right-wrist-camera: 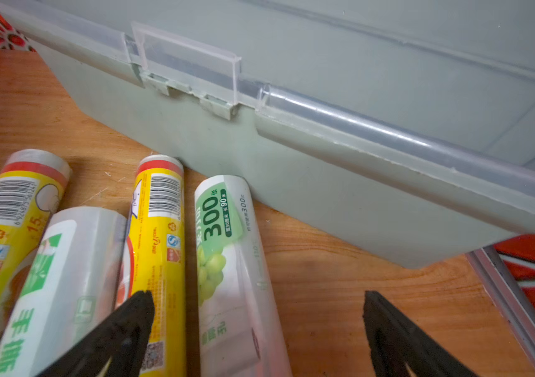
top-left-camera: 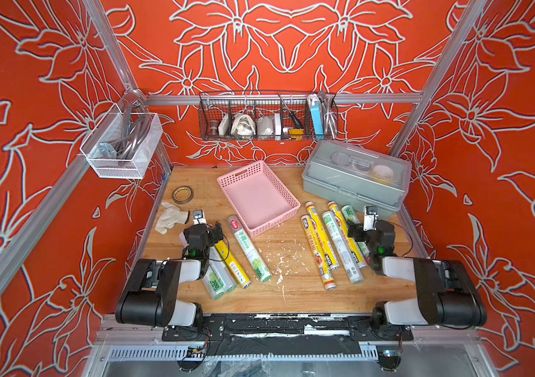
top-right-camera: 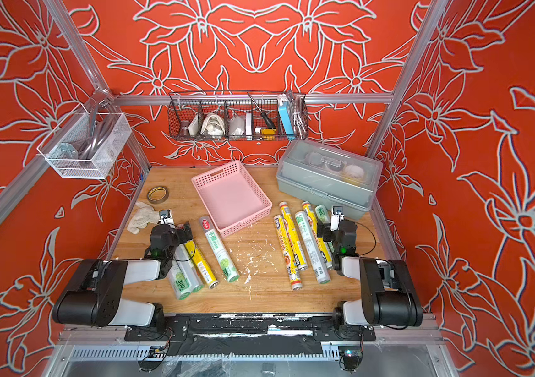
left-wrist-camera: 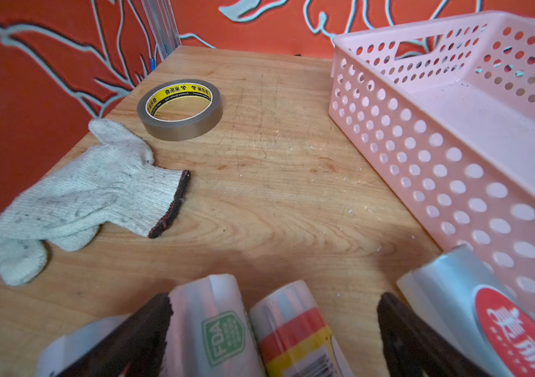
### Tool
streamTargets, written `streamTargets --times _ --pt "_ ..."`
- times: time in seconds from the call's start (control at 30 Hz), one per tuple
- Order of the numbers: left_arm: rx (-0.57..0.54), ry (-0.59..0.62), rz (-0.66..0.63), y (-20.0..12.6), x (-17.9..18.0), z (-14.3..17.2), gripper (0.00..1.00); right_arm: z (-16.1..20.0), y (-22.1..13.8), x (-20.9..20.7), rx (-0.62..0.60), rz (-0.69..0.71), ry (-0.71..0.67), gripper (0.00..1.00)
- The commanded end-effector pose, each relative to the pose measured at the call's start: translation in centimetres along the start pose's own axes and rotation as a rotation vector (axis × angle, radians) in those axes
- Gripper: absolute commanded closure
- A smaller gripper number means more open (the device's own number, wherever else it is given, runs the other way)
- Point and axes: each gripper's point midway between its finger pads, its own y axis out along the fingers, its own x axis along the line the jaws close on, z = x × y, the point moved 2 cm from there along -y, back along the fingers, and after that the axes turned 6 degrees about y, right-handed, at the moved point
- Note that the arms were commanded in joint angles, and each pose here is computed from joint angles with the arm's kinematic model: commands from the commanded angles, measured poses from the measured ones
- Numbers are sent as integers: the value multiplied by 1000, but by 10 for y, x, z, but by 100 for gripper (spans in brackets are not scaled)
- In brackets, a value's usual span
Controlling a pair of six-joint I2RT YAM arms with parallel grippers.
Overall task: Put the plastic wrap into the basket
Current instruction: Move the basket to the center of the board.
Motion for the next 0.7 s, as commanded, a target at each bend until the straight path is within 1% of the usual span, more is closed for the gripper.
streamTargets --times 0.0,0.57,0.67 --pt "-23 -2 10 0 -2 -8 2 -6 3 0 -6 5 -10 0" --pt "-29 -2 9 -1 -2 -9 2 -6 2 0 -10 6 -6 0" --pt "-38 -7 6 -6 0 -17 2 -9 2 -7 6 52 16 0"
